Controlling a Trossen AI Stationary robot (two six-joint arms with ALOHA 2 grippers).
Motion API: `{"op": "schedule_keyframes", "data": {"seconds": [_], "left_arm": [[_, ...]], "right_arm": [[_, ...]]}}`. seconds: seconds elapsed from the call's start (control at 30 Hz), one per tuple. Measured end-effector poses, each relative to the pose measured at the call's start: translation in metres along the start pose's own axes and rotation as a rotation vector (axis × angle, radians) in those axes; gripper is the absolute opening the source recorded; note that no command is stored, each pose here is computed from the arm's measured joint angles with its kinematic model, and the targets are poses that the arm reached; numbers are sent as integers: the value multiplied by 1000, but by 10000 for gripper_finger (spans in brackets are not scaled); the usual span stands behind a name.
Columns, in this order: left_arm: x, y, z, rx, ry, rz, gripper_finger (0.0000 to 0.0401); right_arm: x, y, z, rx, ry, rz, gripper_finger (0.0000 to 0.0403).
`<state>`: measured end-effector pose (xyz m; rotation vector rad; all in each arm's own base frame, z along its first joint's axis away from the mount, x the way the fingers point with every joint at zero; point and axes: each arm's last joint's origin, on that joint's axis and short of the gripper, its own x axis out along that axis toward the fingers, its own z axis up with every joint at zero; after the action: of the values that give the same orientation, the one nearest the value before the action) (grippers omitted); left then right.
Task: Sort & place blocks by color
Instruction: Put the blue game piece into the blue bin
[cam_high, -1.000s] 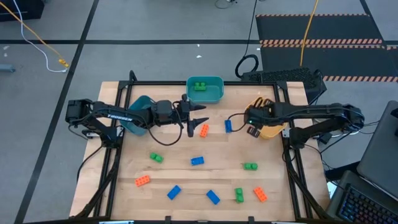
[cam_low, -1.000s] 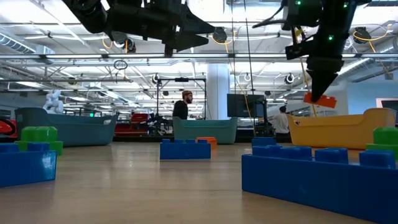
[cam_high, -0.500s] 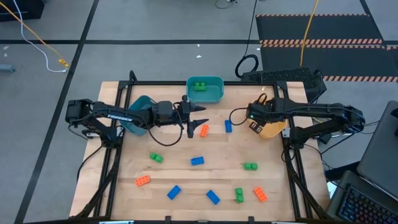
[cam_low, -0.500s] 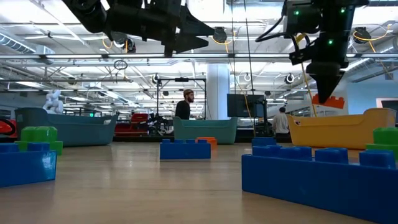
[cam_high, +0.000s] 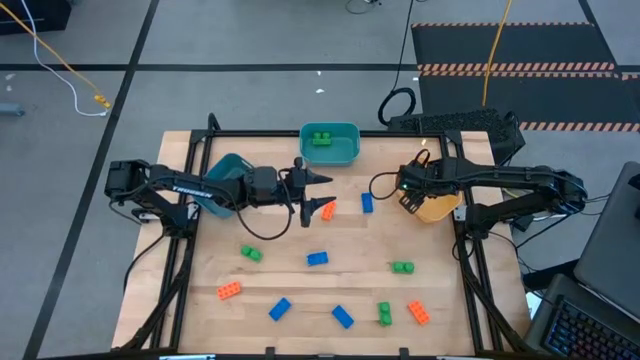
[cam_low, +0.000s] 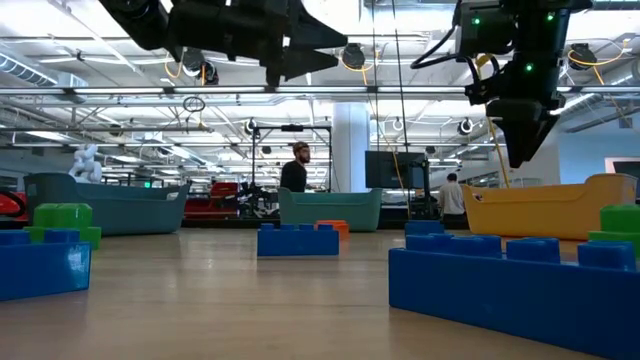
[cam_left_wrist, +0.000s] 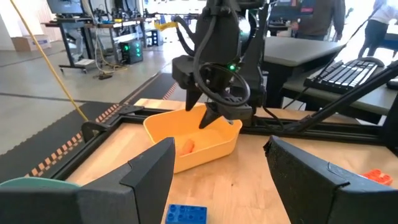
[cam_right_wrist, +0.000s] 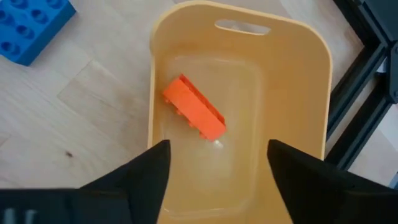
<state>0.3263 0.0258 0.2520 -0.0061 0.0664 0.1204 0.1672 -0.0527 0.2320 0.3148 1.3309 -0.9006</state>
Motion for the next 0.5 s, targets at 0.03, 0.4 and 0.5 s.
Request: {"op": "schedule_keyframes", "data": {"seconds": [0.03,0.4,0.5], "left_arm": [[0,0,0,0,1,1,255],[-4,-8,2,-18,28,-25,255],[-15,-11,11,-20,44,-37,255]], "right_arm": [[0,0,0,0,-2,0,277],[-4,9,8,70,-73,175,295],[-9,19,16,101,-139,332,289]]}}
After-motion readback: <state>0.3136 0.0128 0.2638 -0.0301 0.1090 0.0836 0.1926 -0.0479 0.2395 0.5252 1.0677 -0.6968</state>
